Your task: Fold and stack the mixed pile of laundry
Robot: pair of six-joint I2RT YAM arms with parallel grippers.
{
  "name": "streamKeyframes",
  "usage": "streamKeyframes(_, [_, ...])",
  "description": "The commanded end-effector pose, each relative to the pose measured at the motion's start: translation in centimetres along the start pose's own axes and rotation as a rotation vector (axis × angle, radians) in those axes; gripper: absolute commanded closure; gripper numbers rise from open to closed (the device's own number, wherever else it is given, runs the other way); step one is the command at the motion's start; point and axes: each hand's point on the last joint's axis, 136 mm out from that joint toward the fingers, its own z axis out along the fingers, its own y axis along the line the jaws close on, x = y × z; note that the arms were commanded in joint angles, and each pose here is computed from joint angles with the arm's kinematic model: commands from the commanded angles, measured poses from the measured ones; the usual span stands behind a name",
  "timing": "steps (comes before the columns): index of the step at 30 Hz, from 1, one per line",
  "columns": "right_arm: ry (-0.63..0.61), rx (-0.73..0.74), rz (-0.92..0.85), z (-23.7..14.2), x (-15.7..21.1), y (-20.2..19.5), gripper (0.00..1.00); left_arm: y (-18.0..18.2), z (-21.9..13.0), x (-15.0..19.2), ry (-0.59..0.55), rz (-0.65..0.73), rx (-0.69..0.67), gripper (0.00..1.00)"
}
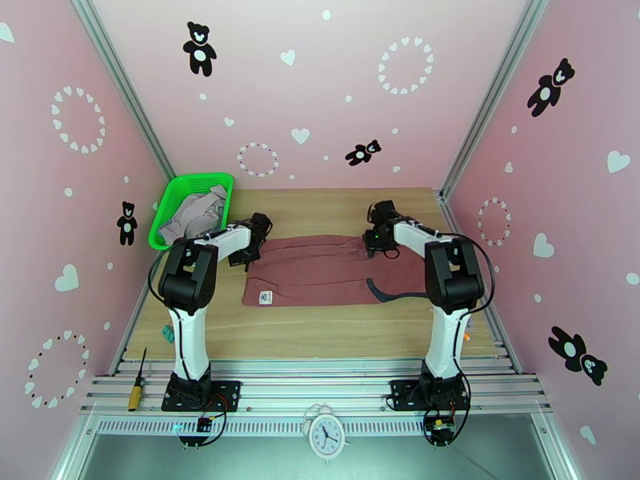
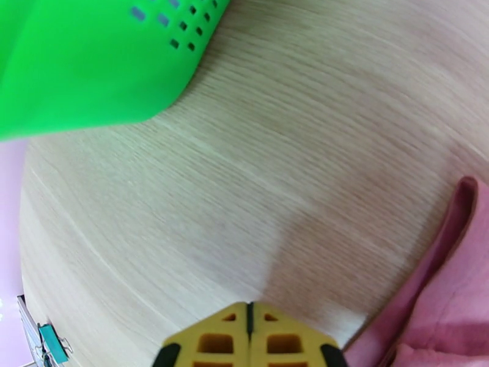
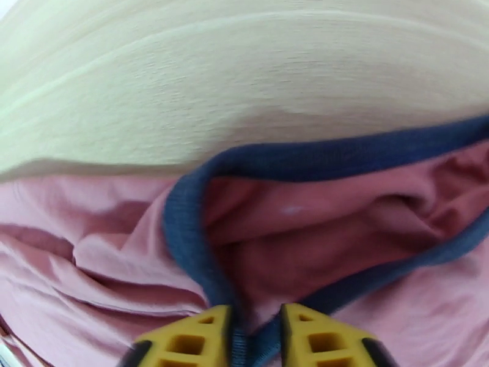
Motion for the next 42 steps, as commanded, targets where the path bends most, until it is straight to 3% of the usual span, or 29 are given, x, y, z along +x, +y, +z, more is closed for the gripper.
streamKeyframes(1, [-0.116, -0.065, -0.032, -6.9, -2.9, 1.9, 0.56, 2.3, -4.6, -2.9, -0.103, -0.065, 0.04, 1.0])
streamKeyframes(5, [-0.096, 0.036, -0.007, -9.1, -1.9, -0.9, 0.55, 4.8, -9.2, -4.0, -0.179, -0.102, 0.105, 0.99])
streamKeyframes(7, [-0.056, 0.079, 0.024, -8.5, -1.0, -2.9, 0.58, 6.2, -11.7, -4.4, -0.227, -0.126, 0.15, 0.89])
streamKeyframes(11, [0.061, 0.06, 0.111, -5.6, 0.7, -6.0, 0.73, 9.2, -16.6, -4.1, -0.328, -0.159, 0.255, 0.61])
streamKeyframes(14, [0.12, 0.079, 0.15, -3.6, 1.5, -7.7, 0.76, 11.4, -19.3, -3.4, -0.387, -0.172, 0.318, 0.41])
streamKeyframes(16, [0.153, 0.085, 0.171, -2.2, 1.9, -8.5, 0.77, 12.3, -20.6, -2.9, -0.415, -0.175, 0.36, 0.04])
streamKeyframes(17, [0.169, 0.088, 0.181, -1.5, 1.9, -8.7, 0.78, 12.5, -21.1, -2.5, -0.425, -0.173, 0.384, 0.02])
streamKeyframes(24, [0.225, 0.077, 0.211, 2.4, 0.4, -9.2, 0.78, 12.8, -21.3, 0.4, -0.396, -0.159, 0.482, 0.02])
streamKeyframes(32, [0.215, 0.064, 0.218, 6.2, -4.6, -10.3, 0.78, 12.7, -19.5, 4.1, -0.279, -0.157, 0.499, 0.02])
streamKeyframes(39, [0.061, -0.065, 0.205, 7.3, -11.6, -10.2, 0.5, 10.2, -17.7, 6.5, -0.16, -0.124, 0.56, 0.08])
streamKeyframes(42, [-0.005, -0.128, 0.158, 4.8, -13.6, -9.2, 0.48, 7.7, -16.8, 6.6, -0.086, -0.091, 0.592, 0.12])
